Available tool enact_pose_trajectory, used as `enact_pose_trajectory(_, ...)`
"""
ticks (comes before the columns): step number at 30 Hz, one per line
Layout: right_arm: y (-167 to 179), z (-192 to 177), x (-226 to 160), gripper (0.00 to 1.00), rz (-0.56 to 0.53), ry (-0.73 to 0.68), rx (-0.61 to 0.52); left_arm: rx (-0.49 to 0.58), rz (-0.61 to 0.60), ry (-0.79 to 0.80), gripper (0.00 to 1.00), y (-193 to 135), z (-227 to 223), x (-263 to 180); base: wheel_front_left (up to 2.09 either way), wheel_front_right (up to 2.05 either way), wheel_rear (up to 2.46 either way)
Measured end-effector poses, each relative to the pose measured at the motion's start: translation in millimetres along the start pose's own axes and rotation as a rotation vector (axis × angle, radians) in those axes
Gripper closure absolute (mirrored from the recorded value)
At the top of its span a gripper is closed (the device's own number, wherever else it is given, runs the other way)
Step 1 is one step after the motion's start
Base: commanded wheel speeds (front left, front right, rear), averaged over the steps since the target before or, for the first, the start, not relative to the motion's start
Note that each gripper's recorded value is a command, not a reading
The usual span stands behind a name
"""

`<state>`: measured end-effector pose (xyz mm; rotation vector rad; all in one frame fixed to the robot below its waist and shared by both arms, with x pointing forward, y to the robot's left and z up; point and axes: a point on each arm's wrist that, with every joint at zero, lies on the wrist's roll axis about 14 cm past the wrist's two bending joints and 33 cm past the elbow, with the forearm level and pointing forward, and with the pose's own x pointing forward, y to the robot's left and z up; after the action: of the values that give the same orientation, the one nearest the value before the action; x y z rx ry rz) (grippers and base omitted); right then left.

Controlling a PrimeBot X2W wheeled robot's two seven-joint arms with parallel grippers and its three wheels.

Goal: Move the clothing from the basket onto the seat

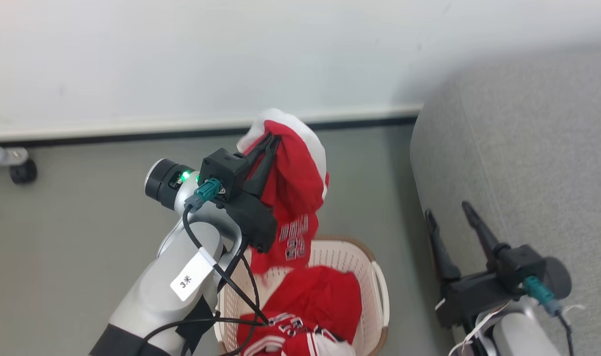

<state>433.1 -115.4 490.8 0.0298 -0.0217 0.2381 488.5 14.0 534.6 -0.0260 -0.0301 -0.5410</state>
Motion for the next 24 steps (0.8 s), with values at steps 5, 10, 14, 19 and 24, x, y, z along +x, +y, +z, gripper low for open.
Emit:
enact_pose_trajectory(5,23.0,13.7,-14.1,0.00,0.063,-0.025,-0.008,0.046,-0.012,-0.062,1.00,-9.2,34.6,-13.6,0.00,0.00,0.00)
enact_pose_trajectory(10,42.5,20.8,-25.2,0.00,0.122,-0.038,-0.026,0.081,-0.044,-0.121,1.00,-25.2,61.8,-24.0,0.00,0.00,0.00)
enact_pose_trajectory(14,52.5,21.9,-29.0,0.00,0.157,-0.036,-0.041,0.101,-0.060,-0.148,1.00,-32.9,73.9,-29.2,0.00,0.00,0.00)
enact_pose_trajectory(19,65.7,26.6,-25.3,0.00,0.210,-0.038,-0.079,0.122,-0.090,-0.172,1.00,-44.7,84.6,-36.0,0.00,0.00,0.00)
enact_pose_trajectory(24,76.0,29.3,-17.2,0.00,0.253,-0.033,-0.114,0.140,-0.116,-0.170,1.00,-53.9,83.7,-41.1,0.00,0.00,0.00)
